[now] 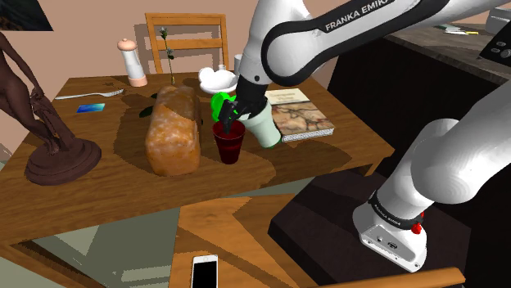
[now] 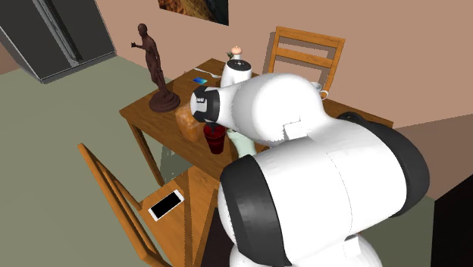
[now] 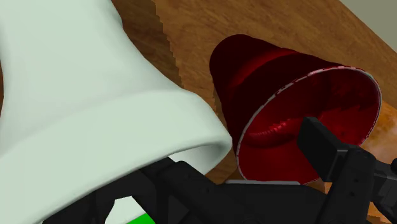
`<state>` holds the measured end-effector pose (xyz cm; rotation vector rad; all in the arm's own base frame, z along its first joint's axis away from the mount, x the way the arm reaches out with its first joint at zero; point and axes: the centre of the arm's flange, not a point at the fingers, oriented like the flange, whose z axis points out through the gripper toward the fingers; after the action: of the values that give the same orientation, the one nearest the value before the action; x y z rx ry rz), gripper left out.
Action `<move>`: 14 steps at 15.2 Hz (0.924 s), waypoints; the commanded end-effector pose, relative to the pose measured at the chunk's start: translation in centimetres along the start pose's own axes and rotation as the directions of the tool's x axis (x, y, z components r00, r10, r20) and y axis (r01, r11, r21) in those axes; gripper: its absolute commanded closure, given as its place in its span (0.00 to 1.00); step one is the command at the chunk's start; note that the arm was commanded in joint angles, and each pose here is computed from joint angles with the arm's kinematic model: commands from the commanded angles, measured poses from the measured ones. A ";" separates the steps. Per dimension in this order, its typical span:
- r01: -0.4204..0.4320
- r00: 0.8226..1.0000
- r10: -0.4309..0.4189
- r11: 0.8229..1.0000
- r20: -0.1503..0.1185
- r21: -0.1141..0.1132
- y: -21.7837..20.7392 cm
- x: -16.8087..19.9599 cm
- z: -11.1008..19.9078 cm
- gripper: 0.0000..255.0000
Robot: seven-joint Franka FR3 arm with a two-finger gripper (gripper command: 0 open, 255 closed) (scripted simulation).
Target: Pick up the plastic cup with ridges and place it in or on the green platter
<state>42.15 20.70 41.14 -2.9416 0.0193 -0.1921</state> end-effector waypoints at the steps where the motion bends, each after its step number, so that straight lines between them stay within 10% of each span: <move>1: -0.003 1.000 0.003 1.000 0.015 -0.004 0.2 -0.2 0.7 0.00; 4: -0.003 1.000 0.003 1.000 0.015 -0.004 0.2 -0.2 0.7 0.00; 5: -0.003 1.000 0.003 1.000 0.015 -0.004 0.3 -0.5 0.7 1.00; 14: -0.003 1.000 0.003 1.000 0.015 -0.004 0.2 -0.2 0.7 1.00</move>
<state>42.03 20.67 41.20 -2.9426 0.0206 -0.1920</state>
